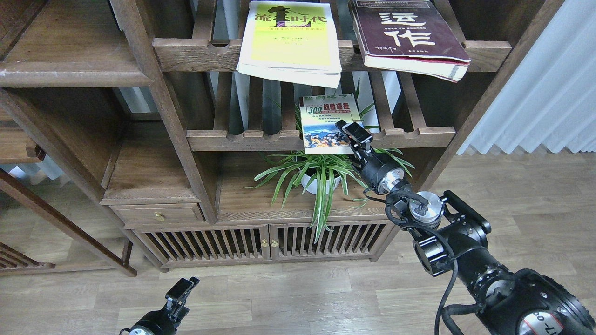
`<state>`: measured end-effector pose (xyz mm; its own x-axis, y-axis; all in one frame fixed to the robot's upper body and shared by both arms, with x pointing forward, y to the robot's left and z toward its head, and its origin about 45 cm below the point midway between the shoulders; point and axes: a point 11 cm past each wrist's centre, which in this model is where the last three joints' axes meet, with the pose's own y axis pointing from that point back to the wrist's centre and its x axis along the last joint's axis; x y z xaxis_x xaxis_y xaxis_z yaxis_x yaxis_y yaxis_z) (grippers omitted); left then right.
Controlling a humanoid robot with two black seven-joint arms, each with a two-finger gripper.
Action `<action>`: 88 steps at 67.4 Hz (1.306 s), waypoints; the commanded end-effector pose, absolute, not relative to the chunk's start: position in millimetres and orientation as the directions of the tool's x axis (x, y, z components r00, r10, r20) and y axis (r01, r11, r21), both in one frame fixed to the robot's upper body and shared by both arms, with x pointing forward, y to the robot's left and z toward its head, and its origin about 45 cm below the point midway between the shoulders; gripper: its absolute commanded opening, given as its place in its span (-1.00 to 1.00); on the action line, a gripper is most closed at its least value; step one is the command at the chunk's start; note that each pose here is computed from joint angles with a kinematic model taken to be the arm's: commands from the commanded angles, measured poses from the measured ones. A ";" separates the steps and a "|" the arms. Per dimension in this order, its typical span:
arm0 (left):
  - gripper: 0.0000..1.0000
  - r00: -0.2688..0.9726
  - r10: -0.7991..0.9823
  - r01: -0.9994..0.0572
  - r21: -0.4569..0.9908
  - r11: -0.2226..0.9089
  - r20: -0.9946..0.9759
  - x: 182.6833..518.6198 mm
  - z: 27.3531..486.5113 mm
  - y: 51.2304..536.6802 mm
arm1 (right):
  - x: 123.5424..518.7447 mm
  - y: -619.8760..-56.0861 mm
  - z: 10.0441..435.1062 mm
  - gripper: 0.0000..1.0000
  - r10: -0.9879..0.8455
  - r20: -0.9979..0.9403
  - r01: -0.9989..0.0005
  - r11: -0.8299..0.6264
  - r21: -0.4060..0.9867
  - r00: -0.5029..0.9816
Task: Organize books on shelf
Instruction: 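Reach the right gripper to the colourful picture-cover book and grasp it, then pull the colourful book off the shelf and lower it with the right gripper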
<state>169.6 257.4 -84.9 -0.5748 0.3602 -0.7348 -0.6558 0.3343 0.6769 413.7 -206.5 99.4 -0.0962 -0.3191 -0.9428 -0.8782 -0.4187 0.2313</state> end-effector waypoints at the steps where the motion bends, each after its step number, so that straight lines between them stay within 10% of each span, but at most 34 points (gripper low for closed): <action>1: 0.99 -0.575 0.360 -0.656 0.677 0.334 -0.735 169.3 -84.9 257.4 | 413.1 -205.3 98.8 0.29 -0.323 -0.941 -0.874 -0.426 0.236 -0.096; 26: 0.99 -0.575 0.362 -0.654 0.678 0.335 -0.733 168.9 -85.2 257.5 | 409.9 -201.0 100.4 -0.25 -0.312 -0.948 -0.861 -0.465 0.207 -0.060; 40: 0.99 -0.575 0.362 -0.654 0.678 0.335 -0.733 168.9 -85.2 257.5 | 406.1 -196.6 110.8 -0.90 -0.260 -0.964 -0.847 -0.523 0.094 0.054; 88: 0.99 -0.526 0.339 -0.669 0.626 0.401 -0.780 182.0 -74.1 234.8 | 312.3 -175.0 101.4 -0.92 -0.084 -0.993 -0.723 -0.691 -0.005 0.087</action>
<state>182.4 244.7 -76.8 -0.5416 0.3438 -0.7672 -0.6719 0.3714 0.6408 329.0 -169.3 113.5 0.1191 -0.0741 -0.9901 -0.7376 -0.6742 -0.0382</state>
